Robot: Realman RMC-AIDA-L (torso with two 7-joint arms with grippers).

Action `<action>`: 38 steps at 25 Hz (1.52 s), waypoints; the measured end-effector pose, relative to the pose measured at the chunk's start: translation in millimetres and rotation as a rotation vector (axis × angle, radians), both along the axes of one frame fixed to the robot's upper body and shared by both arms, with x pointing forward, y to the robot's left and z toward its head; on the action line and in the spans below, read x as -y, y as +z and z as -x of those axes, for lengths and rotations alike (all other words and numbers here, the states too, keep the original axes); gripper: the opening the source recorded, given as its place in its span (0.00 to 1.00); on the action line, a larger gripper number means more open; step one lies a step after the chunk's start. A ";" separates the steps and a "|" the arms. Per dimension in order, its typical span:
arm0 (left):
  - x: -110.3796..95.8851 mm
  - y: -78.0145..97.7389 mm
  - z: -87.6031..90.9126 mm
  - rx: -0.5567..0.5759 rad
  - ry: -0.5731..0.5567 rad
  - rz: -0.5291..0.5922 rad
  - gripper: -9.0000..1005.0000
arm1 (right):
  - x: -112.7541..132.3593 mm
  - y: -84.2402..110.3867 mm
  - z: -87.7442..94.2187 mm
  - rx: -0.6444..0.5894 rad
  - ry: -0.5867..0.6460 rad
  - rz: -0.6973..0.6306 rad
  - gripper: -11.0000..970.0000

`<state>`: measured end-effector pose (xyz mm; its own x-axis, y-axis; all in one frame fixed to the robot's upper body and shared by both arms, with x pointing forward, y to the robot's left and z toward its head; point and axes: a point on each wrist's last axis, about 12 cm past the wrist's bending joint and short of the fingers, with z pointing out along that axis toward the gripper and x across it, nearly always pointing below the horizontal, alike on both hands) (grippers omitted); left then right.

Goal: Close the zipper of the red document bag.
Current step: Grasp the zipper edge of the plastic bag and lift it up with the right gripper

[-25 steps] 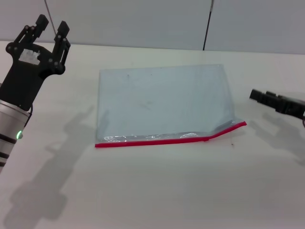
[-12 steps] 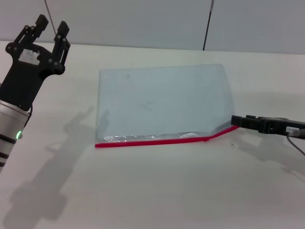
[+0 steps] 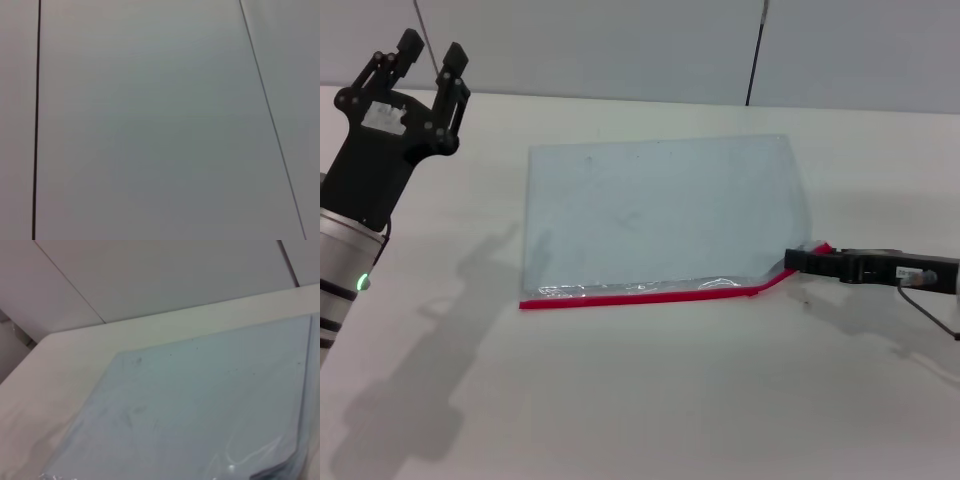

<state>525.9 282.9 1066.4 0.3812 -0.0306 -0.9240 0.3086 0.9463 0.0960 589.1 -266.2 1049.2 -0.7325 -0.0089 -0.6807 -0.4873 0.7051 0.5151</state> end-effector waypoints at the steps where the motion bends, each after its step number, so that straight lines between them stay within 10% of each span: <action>1: 0.2 0.1 -0.1 0.000 0.000 0.000 0.43 | -2.6 0.1 -1.1 -0.001 0.007 0.004 0.74; 38: 4.8 1.8 -3.4 0.004 -0.011 0.008 0.42 | -46.5 -3.5 -32.0 -0.015 -0.140 0.039 0.73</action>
